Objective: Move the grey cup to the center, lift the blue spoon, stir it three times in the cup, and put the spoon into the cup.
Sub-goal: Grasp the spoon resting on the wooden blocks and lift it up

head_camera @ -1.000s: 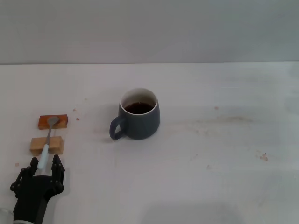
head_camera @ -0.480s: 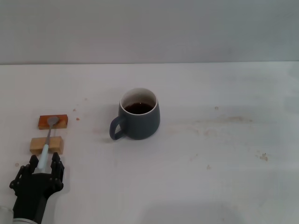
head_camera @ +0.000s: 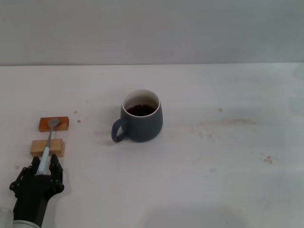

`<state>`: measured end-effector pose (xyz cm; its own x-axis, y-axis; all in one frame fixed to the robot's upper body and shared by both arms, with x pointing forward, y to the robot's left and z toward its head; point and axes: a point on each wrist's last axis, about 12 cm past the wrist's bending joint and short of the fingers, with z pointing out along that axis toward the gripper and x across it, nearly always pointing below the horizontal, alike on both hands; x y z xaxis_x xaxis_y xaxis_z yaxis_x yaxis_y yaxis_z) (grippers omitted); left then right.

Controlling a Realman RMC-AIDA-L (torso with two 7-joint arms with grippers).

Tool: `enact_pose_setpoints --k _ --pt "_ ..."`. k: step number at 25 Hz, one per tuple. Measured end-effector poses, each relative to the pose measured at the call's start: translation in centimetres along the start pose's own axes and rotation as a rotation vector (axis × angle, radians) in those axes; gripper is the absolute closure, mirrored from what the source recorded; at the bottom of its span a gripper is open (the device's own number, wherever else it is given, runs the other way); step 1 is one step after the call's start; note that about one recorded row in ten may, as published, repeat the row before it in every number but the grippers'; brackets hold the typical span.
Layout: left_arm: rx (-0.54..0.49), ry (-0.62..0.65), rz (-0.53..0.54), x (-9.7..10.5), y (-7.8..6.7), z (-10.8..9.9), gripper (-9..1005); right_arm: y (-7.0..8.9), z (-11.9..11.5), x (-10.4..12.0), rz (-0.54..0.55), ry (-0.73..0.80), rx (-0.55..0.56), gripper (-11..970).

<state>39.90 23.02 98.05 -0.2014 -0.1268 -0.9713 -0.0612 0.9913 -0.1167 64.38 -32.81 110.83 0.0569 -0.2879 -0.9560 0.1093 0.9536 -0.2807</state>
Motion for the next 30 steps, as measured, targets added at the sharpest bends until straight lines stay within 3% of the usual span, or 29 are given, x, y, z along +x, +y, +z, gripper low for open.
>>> enact_pose_setpoints --k 7,20,25,30 --pt "-0.003 0.000 -0.002 0.01 0.00 -0.01 599 -0.02 0.00 0.00 0.000 0.000 0.000 916" --pt "-0.012 0.004 -0.001 0.04 -0.06 0.04 609 -0.04 0.32 -0.35 -0.003 -0.009 -0.002 916" --pt "-0.012 0.004 -0.005 0.02 -0.13 0.02 715 -0.09 0.33 -0.35 -0.005 -0.010 -0.002 916" --pt "-0.013 0.004 -0.006 0.01 -0.14 0.03 714 -0.12 0.26 -0.27 -0.006 -0.008 -0.002 915"
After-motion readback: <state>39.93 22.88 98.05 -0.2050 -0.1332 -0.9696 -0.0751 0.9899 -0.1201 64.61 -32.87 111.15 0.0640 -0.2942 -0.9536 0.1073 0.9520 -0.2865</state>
